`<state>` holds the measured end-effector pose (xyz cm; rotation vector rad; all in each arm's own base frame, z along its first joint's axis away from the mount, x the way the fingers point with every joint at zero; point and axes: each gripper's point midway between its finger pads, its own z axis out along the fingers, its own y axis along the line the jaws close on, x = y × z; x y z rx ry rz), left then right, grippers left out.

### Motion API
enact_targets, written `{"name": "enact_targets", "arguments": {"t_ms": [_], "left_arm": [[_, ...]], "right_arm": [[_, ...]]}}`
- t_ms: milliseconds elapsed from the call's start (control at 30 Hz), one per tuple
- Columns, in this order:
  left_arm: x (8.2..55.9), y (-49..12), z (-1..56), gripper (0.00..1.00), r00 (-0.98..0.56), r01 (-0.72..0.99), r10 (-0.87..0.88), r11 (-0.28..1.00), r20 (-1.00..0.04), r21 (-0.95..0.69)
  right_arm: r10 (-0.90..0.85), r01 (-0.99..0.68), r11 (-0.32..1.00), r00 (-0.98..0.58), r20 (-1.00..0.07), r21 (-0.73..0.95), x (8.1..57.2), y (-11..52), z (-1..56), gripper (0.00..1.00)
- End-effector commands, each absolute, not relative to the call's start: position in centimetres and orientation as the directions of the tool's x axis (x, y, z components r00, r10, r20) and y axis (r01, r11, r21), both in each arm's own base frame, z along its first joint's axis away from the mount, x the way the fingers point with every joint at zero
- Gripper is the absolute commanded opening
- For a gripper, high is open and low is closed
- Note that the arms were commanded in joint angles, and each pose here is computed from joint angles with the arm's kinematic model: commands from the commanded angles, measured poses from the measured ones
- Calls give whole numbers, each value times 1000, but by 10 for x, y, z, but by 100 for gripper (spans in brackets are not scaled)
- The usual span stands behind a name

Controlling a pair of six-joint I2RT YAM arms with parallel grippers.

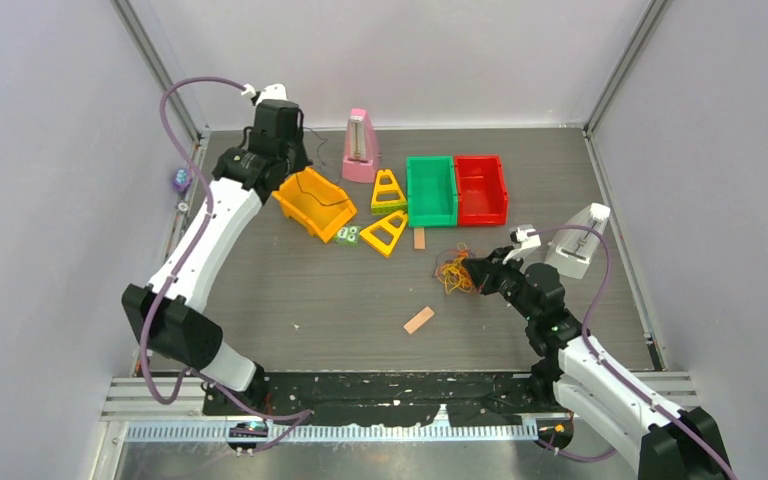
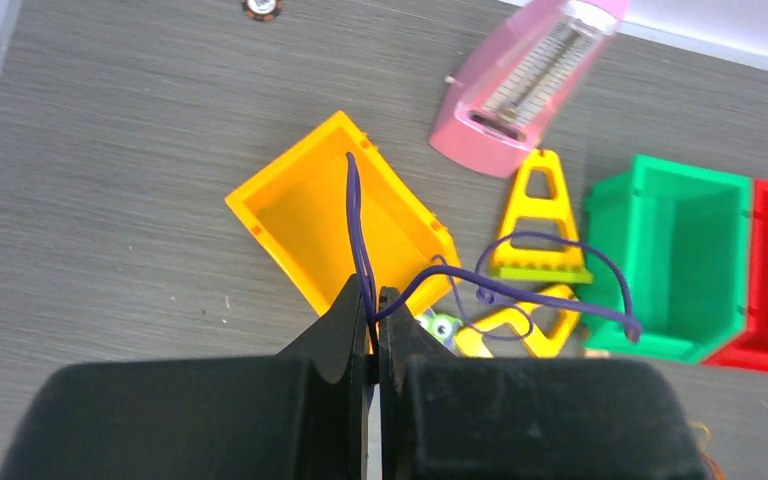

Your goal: Untangle the cables

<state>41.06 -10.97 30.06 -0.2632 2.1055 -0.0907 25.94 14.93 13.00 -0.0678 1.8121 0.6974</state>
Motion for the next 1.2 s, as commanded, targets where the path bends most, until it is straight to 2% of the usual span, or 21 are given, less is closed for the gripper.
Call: {"name": "enact_targets", "arguments": {"t_ms": [0,233,500,700,833,867,900,933,1033,1167], "left_arm": [[444,-92,295,0,-408,-229,-199,967,-891,-111],[489,-89,248,0,-292,-247,-153,966,-944,-80],[485,-79,170,0,-509,-297,-83,951,-856,85],[473,-72,144,0,-656,-285,-45,939,-753,192],[461,-64,127,19,-727,-311,-87,926,-681,213],[458,-64,125,28,-732,-312,-93,926,-675,211],[456,-64,124,49,-734,-305,-93,930,-673,204],[456,-66,125,56,-731,-296,-91,935,-676,194],[453,-68,135,69,-708,-282,-93,946,-700,160],[452,-68,164,72,-680,-275,-88,951,-728,143]], "right_arm": [[316,-399,817,-294,-902,416,264,149,149,5],[317,-401,814,-299,-900,420,264,150,147,5],[318,-395,817,-299,-900,420,265,149,147,5],[316,-390,817,-313,-895,425,266,150,144,5],[317,-388,819,-311,-896,424,266,149,144,5],[319,-387,818,-310,-896,425,266,149,144,5],[320,-387,819,-306,-897,424,266,149,146,5],[320,-388,818,-307,-896,425,266,149,145,5],[321,-387,817,-311,-895,427,266,150,144,5],[317,-389,817,-315,-895,426,266,150,143,5]]}}
